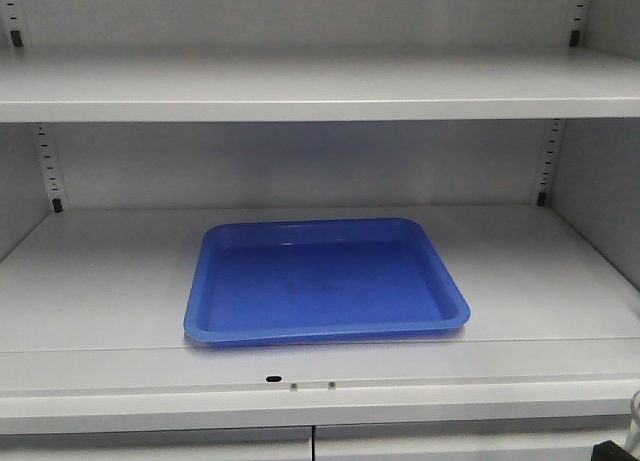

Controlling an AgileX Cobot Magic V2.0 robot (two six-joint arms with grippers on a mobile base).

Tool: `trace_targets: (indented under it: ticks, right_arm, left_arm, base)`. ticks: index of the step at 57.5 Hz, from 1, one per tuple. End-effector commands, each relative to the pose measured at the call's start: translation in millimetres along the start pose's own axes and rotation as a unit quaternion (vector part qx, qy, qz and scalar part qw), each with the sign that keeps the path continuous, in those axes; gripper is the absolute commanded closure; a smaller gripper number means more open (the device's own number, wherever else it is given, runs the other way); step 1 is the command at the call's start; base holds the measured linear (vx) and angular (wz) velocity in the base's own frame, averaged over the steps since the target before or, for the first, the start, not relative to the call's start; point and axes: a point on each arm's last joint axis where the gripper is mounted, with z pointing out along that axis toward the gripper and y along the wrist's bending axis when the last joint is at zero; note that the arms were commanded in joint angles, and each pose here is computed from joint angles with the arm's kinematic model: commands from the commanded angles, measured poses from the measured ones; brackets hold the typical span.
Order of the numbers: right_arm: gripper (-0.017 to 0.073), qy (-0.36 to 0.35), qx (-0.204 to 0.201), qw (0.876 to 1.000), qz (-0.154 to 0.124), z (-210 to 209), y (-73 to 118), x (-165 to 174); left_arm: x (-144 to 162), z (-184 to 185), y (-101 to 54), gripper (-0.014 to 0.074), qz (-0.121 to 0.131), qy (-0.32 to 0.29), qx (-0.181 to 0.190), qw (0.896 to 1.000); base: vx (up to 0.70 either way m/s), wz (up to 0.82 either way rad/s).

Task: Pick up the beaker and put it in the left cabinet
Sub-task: 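Align the base in front of the blue tray on the shelf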

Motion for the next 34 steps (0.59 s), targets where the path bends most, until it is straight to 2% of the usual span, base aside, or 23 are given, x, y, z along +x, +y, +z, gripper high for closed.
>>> trace_targets:
  ticks: [1, 34]
  right_arm:
    - [0.056, -0.036, -0.018, 0.999, -0.011, -1.8, 3.5, -14.1]
    - [0.056, -0.036, -0.018, 0.999, -0.011, -1.8, 3.5, -14.1]
  left_arm:
    - [-11.6, -2.2, -1.3, 0.059, -0.003, -0.051, 0.008, 0.999]
    - [-11.6, -2.2, -1.3, 0.059, -0.003, -0.051, 0.008, 0.999]
  base:
    - [0.16, 0.11]
    - [0.08, -0.01]
